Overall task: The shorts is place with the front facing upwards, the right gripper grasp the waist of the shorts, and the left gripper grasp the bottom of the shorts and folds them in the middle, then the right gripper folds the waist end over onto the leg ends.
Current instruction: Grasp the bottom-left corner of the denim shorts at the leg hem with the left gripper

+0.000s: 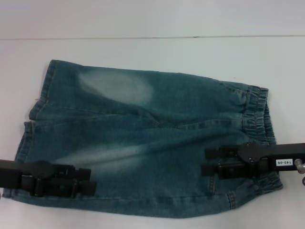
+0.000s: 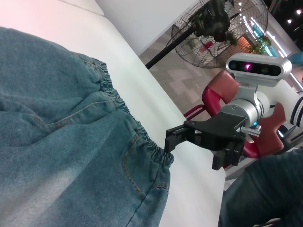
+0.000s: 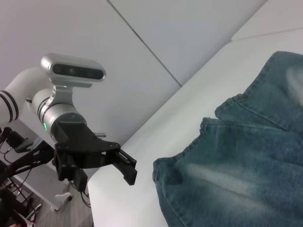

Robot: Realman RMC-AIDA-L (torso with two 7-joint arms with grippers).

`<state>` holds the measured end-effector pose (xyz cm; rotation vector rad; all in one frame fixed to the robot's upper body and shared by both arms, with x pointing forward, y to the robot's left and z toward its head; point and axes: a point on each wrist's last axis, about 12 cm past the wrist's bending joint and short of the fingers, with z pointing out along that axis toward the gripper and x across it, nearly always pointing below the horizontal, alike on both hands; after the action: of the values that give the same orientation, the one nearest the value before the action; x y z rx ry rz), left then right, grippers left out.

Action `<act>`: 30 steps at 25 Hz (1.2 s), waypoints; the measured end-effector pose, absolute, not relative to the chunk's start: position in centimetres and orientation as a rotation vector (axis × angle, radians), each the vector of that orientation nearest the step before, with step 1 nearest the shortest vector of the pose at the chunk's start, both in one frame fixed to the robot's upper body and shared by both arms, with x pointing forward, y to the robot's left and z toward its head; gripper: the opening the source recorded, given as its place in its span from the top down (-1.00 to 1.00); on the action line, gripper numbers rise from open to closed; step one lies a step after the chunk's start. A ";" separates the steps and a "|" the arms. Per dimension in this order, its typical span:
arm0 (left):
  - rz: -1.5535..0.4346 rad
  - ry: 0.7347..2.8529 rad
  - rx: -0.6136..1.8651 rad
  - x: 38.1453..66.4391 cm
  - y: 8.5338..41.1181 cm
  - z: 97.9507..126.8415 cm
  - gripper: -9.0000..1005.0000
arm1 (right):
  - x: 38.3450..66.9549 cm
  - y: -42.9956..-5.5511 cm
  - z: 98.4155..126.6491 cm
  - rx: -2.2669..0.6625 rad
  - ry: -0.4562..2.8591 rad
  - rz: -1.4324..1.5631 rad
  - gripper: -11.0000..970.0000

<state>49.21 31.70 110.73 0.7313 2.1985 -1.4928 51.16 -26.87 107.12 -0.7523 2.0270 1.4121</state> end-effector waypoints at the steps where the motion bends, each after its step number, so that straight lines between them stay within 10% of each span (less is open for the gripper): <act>1: -1.493 2.199 0.732 49.2 31.7 110.7 -0.59 | 51.2 -26.8 107.1 -0.754 2.028 1.412 -0.76; 30: -1.037 2.731 0.371 50.4 38.6 112.7 -0.59 | 51.6 -26.6 107.4 -0.791 2.014 1.402 -0.76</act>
<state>50.42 38.62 112.72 0.3711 2.7310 -1.0370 51.55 -26.55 107.38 -0.7908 2.0143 1.4016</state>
